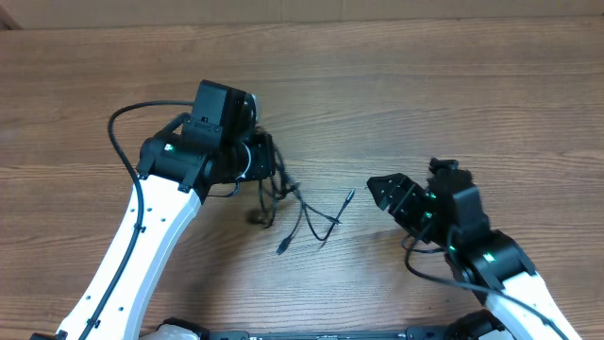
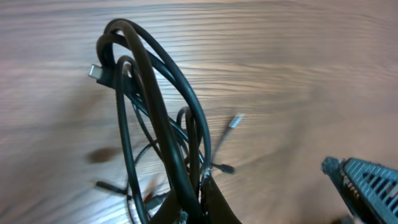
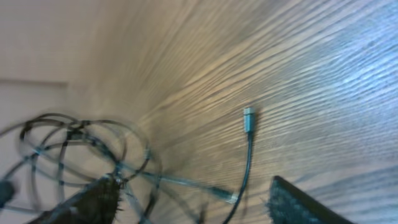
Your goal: Untangle cables
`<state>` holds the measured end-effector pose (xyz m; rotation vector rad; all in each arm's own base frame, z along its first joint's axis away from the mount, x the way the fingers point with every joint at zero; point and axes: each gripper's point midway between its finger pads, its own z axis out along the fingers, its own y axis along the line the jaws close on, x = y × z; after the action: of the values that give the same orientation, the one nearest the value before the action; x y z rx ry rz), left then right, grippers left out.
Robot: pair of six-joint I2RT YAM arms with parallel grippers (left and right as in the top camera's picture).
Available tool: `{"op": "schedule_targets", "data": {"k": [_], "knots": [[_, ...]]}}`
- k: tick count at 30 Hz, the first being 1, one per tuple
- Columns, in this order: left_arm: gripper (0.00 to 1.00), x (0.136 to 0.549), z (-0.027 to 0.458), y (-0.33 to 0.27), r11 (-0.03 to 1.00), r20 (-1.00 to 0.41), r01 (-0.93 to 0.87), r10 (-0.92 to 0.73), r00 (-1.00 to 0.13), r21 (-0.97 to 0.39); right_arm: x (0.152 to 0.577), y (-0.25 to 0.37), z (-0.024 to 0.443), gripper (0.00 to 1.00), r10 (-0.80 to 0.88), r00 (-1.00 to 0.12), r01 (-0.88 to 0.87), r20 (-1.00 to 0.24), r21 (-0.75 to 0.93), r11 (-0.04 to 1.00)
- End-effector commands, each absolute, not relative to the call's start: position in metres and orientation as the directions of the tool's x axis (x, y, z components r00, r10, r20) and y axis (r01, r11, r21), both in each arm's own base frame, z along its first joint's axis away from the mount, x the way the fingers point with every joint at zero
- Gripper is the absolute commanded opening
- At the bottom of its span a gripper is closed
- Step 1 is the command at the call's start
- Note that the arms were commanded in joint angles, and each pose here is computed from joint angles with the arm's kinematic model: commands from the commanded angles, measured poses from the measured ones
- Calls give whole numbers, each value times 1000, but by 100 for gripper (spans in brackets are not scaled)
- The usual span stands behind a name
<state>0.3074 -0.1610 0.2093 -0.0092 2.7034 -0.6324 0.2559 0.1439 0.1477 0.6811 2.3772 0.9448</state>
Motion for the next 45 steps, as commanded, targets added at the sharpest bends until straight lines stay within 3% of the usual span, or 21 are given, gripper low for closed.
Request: {"op": "schedule_targets", "data": {"k": [1, 3, 8, 11, 14, 17, 19, 22, 28, 30, 32, 37, 39, 42, 45], "knots": [[4, 292, 232, -204, 768, -421, 357, 127, -898, -532, 244, 147, 173, 78, 569, -768, 162, -294, 771, 616], [6, 291, 233, -212, 752, -441, 399, 160, -883, -525, 235, 150, 192, 78, 560, -767, 102, -312, 803, 587], [28, 296, 218, -205, 819, -418, 346, 145, -897, -458, 211, 159, 220, 78, 512, -794, -14, -327, 853, 522], [67, 300, 201, -193, 879, -360, 245, 90, -928, -410, 199, 162, 219, 78, 469, -820, -40, -326, 852, 523], [90, 300, 181, -178, 928, -279, 119, 17, -960, -353, 192, 161, 209, 78, 448, -842, -12, -301, 841, 541], [96, 294, 159, -168, 953, -170, -20, -74, -983, -302, 187, 161, 202, 78, 436, -858, 13, -272, 837, 547], [94, 289, 146, -168, 954, -100, -74, -107, -989, -289, 183, 164, 203, 78, 419, -870, 6, -260, 845, 535], [77, 283, 129, -175, 955, -23, -86, -97, -995, -283, 180, 167, 205, 78, 405, -879, -1, -251, 851, 525], [26, 273, 96, -190, 967, 87, -105, -87, -992, -233, 170, 175, 208, 78, 357, -907, -20, -222, 871, 491], [4, 267, 86, -193, 973, 118, -95, -71, -990, -211, 166, 178, 210, 78, 335, -918, -28, -211, 879, 476], [4, 263, 81, -189, 981, 131, -91, -69, -989, -170, 162, 181, 212, 77, 316, -927, -34, -201, 886, 463], [4, 258, 92, -125, 973, 75, -206, -214, -974, 101, 156, 184, 212, 77, 289, -940, -34, -181, 893, 448], [4, 255, 104, -110, 962, 58, -247, -255, -965, 119, 158, 181, 208, 77, 306, -934, -20, -183, 884, 467], [4, 256, 128, -117, 978, 28, -208, -207, -978, -21, 164, 177, 206, 77, 332, -922, -12, -197, 874, 485], [4, 258, 168, -162, 943, -84, 45, 18, -996, -329, 167, 177, 208, 77, 339, -916, -27, -216, 873, 486]]}}
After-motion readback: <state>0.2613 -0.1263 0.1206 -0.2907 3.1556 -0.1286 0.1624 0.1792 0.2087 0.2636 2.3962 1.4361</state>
